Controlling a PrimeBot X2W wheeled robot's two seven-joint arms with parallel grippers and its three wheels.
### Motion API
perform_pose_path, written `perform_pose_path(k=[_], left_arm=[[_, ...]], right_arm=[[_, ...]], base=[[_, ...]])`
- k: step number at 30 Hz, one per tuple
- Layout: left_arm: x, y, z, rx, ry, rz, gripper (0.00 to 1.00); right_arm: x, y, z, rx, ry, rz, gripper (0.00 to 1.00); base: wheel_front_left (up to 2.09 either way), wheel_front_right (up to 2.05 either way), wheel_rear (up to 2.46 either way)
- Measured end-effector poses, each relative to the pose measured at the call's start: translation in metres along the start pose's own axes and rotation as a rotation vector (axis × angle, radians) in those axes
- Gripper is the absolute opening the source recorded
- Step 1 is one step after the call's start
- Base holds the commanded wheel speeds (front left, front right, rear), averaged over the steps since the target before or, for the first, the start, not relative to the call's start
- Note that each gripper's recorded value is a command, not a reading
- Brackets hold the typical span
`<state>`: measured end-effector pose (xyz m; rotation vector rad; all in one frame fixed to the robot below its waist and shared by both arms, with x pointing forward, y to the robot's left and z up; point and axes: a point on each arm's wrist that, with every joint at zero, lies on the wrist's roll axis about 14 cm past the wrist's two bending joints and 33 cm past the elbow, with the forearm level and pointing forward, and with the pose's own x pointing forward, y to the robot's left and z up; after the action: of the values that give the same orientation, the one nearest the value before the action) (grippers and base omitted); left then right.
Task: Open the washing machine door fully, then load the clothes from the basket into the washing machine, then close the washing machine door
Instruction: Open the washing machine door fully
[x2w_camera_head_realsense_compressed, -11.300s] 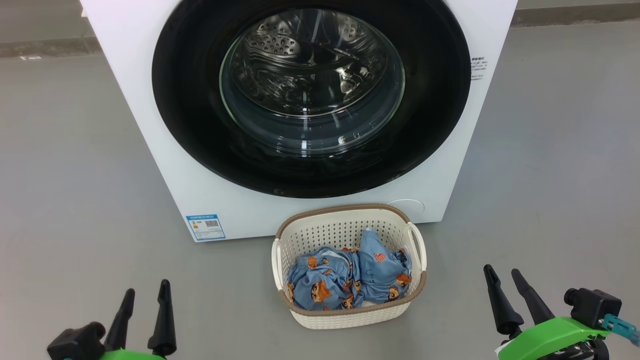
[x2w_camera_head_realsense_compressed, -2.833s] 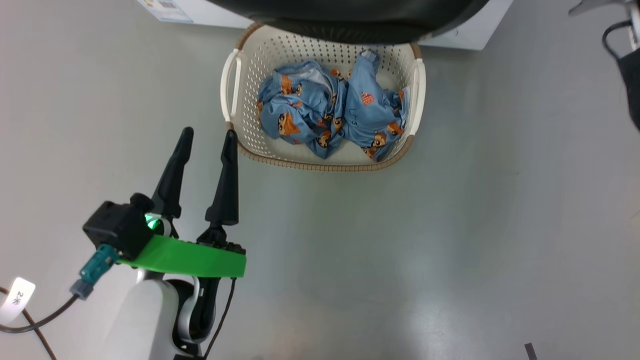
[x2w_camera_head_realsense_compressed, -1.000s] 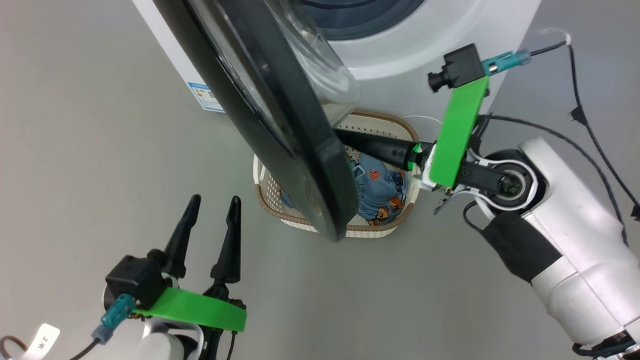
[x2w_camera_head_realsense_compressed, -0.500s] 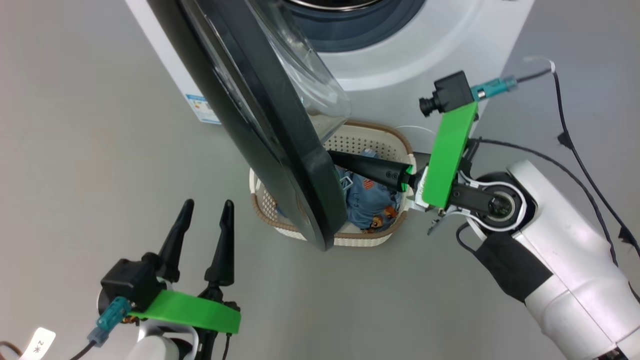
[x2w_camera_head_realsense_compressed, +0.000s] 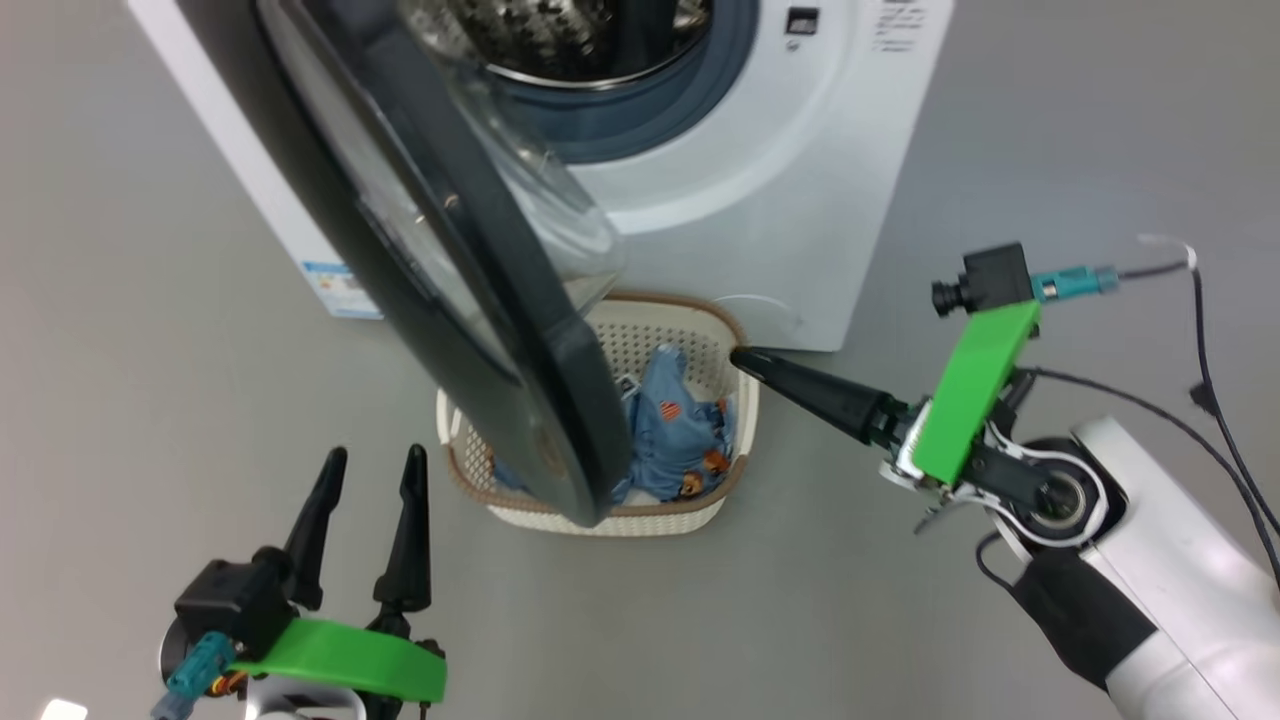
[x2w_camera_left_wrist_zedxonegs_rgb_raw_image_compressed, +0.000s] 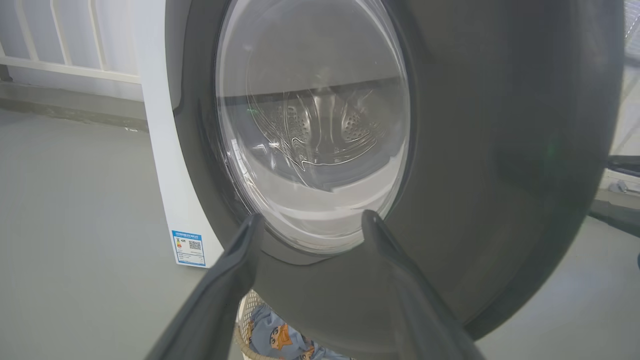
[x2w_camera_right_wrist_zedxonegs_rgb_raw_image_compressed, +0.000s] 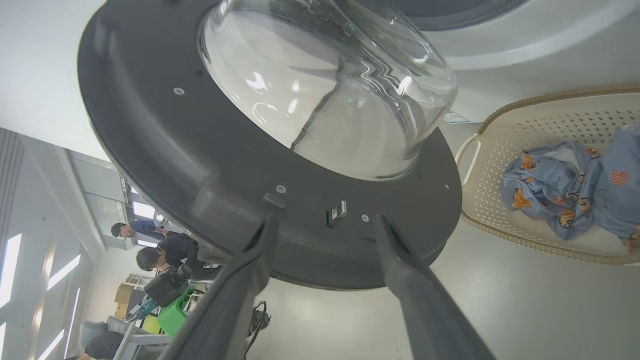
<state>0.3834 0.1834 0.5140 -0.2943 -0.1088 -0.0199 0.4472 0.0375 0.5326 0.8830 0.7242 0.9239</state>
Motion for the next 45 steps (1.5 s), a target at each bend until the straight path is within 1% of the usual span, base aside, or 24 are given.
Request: perform_pose_path(k=[6,11,13,14,17,23,29,35,40,43,45], left_arm=[[-0.005,-0.009,-0.002,-0.003,0.006,-0.027,1.0],[-0.011,-0.014,-0.006,-0.003,0.018,-0.048,1.0],[-0.011,-0.017,-0.005,-0.003,0.017,-0.058,1.0],[-0.012,-0.019,-0.005,-0.003,0.015,-0.065,1.0],[-0.014,-0.021,-0.004,-0.002,0.015,-0.074,1.0],[-0.018,-0.023,-0.005,0.002,0.02,-0.086,1.0],[-0.018,-0.026,-0.004,0.001,0.016,-0.096,1.0],[-0.018,-0.023,-0.002,0.001,0.011,-0.087,1.0],[-0.019,-0.02,-0.003,0.002,0.014,-0.075,1.0],[-0.02,-0.017,-0.004,0.002,0.019,-0.068,1.0],[-0.02,-0.016,-0.005,0.003,0.021,-0.063,1.0]], right_arm=[[-0.036,-0.015,0.004,0.006,-0.1,-0.071,1.0],[-0.072,-0.034,0.005,0.002,-0.183,-0.156,1.0],[-0.087,-0.042,0.007,0.004,-0.227,-0.189,1.0],[-0.102,-0.048,0.01,0.001,-0.269,-0.219,1.0],[-0.123,-0.056,0.014,0.004,-0.335,-0.26,1.0],[-0.159,-0.074,0.012,-0.013,-0.409,-0.353,1.0],[-0.186,-0.09,0.012,-0.083,-0.474,-0.448,1.0],[-0.212,-0.105,0.022,-0.245,-0.578,-0.561,1.0],[-0.223,-0.111,0.024,-0.328,-0.659,-0.599,1.0],[-0.226,-0.114,0.024,-0.347,-0.675,-0.615,1.0],[-0.227,-0.115,0.025,-0.378,-0.669,-0.627,1.0]], base=[[0.0,0.0,0.0],[0.0,0.0,0.0],[0.0,0.0,0.0],[0.0,0.0,0.0],[0.0,0.0,0.0],[0.0,0.0,0.0],[0.0,0.0,0.0],[0.0,0.0,0.0],[0.0,0.0,0.0],[0.0,0.0,0.0],[0.0,0.0,0.0]])
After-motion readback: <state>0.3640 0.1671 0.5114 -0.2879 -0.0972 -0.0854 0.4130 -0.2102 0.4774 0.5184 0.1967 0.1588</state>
